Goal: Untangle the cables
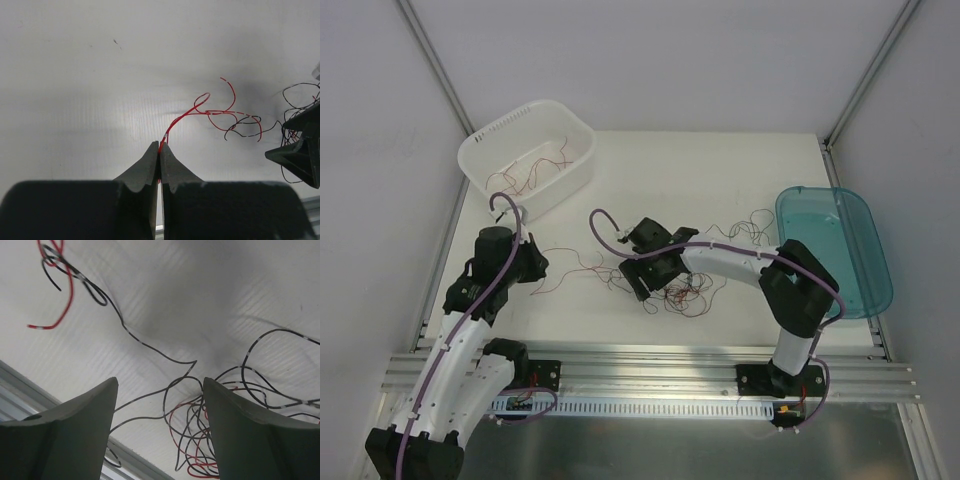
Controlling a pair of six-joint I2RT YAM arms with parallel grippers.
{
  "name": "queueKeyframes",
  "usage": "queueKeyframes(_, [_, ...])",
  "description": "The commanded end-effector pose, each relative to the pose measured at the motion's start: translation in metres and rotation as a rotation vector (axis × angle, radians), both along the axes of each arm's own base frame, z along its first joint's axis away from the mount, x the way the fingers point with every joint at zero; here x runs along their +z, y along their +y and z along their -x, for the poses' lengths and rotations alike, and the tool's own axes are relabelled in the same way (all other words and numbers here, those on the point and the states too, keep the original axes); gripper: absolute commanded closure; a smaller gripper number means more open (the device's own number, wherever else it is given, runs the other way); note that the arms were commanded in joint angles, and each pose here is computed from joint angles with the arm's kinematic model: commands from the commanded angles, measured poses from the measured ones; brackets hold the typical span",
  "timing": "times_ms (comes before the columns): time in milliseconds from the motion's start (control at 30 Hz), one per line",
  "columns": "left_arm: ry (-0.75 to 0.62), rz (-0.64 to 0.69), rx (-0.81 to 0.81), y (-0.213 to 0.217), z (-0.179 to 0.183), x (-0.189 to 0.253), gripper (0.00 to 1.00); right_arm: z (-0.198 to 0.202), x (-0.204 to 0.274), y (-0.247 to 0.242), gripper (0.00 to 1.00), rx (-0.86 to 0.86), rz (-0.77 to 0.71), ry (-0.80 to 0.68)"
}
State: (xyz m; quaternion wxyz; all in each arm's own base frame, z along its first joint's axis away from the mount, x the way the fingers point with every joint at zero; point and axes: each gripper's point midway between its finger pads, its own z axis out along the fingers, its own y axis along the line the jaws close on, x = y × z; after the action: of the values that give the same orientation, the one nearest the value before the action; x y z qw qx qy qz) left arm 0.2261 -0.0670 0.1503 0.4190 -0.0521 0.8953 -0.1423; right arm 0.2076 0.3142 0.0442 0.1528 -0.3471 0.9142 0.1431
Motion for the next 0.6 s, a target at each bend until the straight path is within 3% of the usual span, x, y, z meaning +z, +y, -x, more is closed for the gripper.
queueKeyframes(0, [-0.032, -0.03, 0.044, 0.01, -0.004, 0.003, 1.0, -0.004, -0.005, -0.008, 0.28, 0.009, 0.078, -0.031])
queueKeyframes(567, [-0.041, -0.032, 0.061, 0.013, -0.004, 0.005, 1.0, -0.019, -0.013, -0.012, 0.39, -0.11, 0.075, -0.058])
